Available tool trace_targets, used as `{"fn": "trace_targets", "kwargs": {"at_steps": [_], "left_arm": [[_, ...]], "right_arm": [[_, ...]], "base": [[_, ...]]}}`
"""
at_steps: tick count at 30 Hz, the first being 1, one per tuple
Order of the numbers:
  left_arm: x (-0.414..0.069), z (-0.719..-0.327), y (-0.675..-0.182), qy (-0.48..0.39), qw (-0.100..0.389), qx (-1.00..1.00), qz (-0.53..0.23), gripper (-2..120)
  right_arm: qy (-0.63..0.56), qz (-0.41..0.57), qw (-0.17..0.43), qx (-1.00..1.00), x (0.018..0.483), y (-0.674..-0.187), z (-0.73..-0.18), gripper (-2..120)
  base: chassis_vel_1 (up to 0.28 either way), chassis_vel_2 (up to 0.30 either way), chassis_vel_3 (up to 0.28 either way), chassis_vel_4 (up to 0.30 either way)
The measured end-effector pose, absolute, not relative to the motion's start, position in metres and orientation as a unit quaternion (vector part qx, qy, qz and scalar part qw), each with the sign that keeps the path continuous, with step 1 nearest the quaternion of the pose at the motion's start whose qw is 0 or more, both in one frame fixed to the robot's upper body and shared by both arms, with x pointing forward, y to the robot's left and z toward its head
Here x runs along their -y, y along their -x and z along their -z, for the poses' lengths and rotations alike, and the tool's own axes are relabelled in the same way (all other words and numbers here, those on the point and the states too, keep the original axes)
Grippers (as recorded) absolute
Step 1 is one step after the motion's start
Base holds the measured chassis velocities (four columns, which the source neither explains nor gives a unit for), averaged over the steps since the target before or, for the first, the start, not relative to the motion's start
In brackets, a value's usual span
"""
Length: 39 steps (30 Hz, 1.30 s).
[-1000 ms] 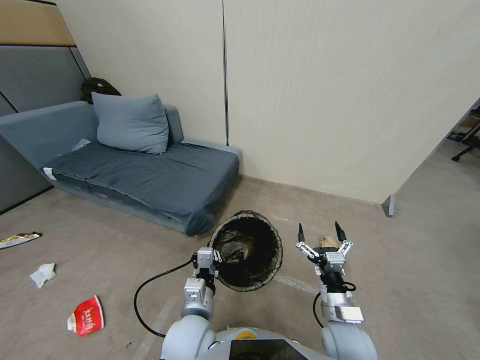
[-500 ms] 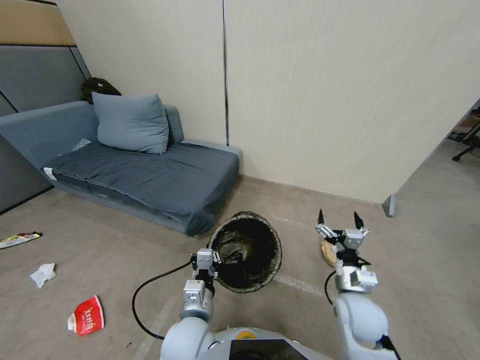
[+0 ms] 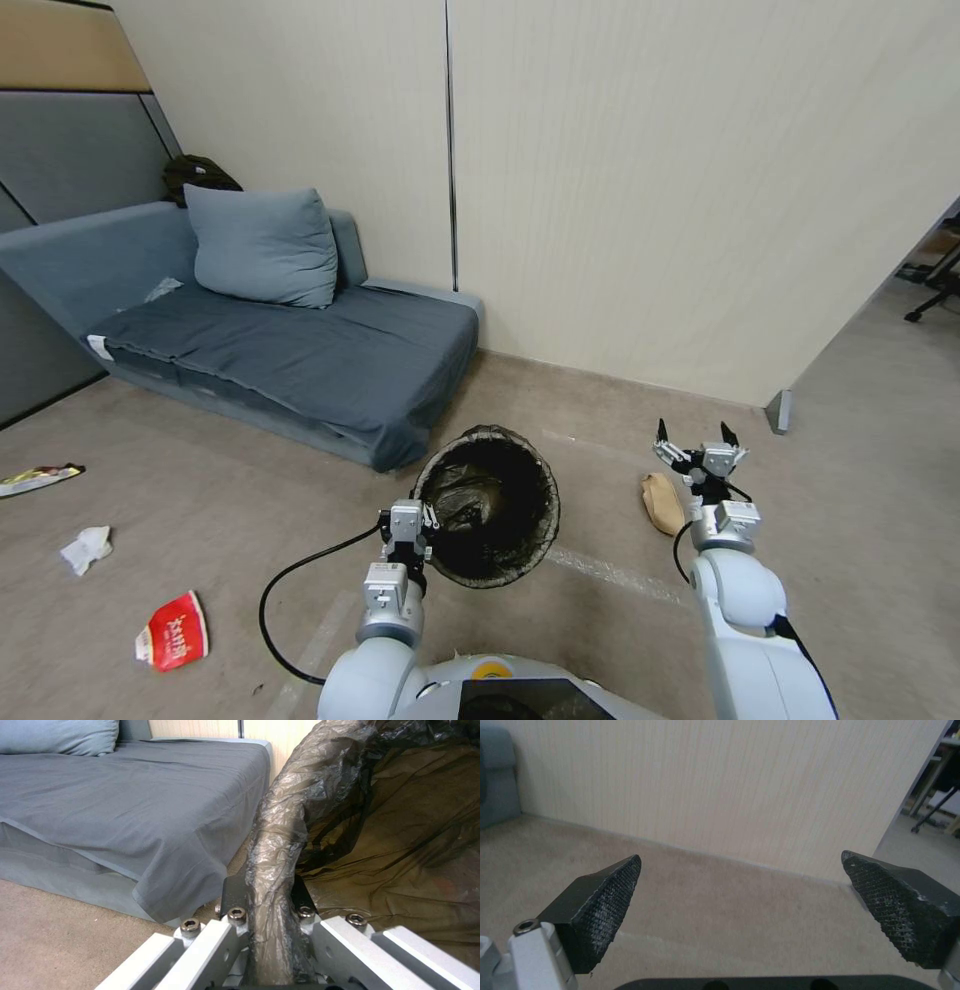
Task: Pick up the trash bin, then pick up the garbage from the floor and place it into the trash bin.
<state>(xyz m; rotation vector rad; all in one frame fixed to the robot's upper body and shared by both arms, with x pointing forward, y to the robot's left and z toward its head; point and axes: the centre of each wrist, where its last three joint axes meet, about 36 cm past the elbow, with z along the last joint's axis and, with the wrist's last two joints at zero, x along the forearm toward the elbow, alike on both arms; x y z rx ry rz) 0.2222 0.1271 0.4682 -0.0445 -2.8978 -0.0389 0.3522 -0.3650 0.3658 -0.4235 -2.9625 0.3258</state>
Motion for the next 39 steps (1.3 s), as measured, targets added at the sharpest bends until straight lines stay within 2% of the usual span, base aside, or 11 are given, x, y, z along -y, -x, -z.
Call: {"fn": "trace_targets", "kwargs": {"at_steps": [7,15,39], "left_arm": [[-0.126,-0.466,-0.222,0.018,0.123,0.992,0.015,1],[-0.126,-0.466,-0.221,0.02,0.122,0.992,0.017,1],[-0.127,-0.468,-0.219,0.021,0.121,0.992,0.021,1]], "right_arm": [[0.148,-0.103,0.125,0.976,0.385,-0.362,-0.33,100],[0.141,-0.086,0.163,0.973,0.405,-0.365,-0.3,100],[0.152,-0.071,0.202,0.965,0.433,-0.381,-0.249,100]], "base": [[0.0,0.0,0.0,0.0],[0.0,0.0,0.0,0.0],[0.0,0.0,0.0,0.0]]}}
